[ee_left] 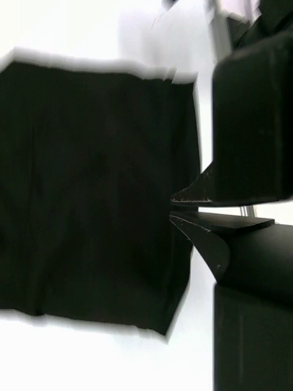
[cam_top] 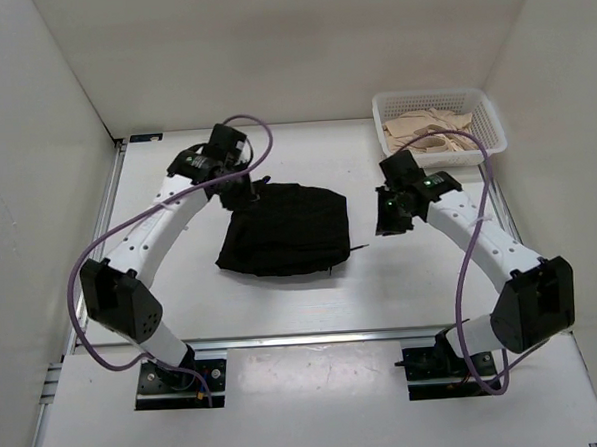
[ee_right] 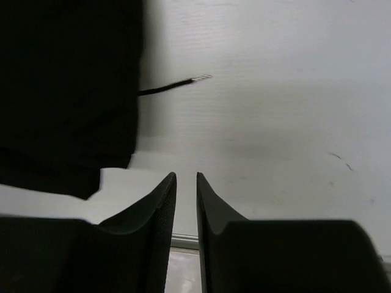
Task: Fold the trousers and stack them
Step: Fold the trousers
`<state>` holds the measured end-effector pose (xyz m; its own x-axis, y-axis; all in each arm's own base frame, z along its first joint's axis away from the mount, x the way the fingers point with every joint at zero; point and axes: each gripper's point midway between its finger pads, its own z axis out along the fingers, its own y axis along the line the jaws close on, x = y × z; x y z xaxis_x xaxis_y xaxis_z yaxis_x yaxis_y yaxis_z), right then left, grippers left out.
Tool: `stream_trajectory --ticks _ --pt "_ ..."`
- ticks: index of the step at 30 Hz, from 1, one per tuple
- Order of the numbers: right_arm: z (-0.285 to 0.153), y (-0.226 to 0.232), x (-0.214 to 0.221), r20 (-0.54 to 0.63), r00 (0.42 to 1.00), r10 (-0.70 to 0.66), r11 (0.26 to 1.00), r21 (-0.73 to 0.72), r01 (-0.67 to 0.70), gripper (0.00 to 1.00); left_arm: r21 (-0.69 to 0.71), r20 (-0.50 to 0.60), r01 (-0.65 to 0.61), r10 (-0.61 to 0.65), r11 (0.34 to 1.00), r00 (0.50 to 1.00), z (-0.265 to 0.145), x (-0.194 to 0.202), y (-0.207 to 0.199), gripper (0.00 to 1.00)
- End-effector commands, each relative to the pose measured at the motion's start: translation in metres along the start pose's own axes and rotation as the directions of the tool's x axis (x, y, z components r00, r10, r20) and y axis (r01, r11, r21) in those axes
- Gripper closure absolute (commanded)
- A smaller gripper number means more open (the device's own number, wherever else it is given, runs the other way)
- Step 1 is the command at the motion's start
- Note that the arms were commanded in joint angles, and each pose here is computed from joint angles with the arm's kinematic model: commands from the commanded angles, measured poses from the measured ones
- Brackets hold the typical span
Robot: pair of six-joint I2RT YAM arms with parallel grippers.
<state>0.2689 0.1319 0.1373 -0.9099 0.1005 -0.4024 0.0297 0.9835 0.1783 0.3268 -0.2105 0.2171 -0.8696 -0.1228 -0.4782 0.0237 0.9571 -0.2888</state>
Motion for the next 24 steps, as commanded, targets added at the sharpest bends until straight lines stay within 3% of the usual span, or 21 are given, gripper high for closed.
stream_trajectory --ticks 1,7,11,13,19,24 --pt "-0.009 0.052 -0.017 0.04 0.996 -0.076 0.988 -0.132 0.081 0.76 -0.053 -0.032 0.02 -0.022 0.998 0.999 0.019 0.01 0.041 0.81" --pt "0.003 0.133 -0.039 0.054 0.984 -0.169 0.951 -0.254 0.177 0.77 -0.1 -0.059 0.096 -0.102 0.99 0.993 0.063 0.019 0.081 0.81" --pt "0.049 0.157 -0.02 -0.059 0.977 -0.207 0.941 -0.284 0.183 0.81 -0.151 -0.153 0.102 -0.125 0.983 0.98 0.104 0.042 0.098 0.9" --pt "0.07 0.155 0.013 -0.138 0.962 -0.234 0.943 -0.273 0.191 0.85 -0.184 -0.233 0.087 -0.129 0.979 0.964 0.121 0.066 0.109 0.9" --pt "0.106 0.134 0.103 -0.269 0.918 -0.291 0.949 -0.205 0.24 0.86 -0.224 -0.298 0.107 -0.172 0.969 0.939 0.103 0.12 0.128 0.9" --pt "0.115 0.107 0.111 -0.281 0.911 -0.303 0.953 -0.074 0.294 0.91 -0.186 -0.281 0.117 -0.167 0.976 0.945 0.074 0.123 0.122 0.9"
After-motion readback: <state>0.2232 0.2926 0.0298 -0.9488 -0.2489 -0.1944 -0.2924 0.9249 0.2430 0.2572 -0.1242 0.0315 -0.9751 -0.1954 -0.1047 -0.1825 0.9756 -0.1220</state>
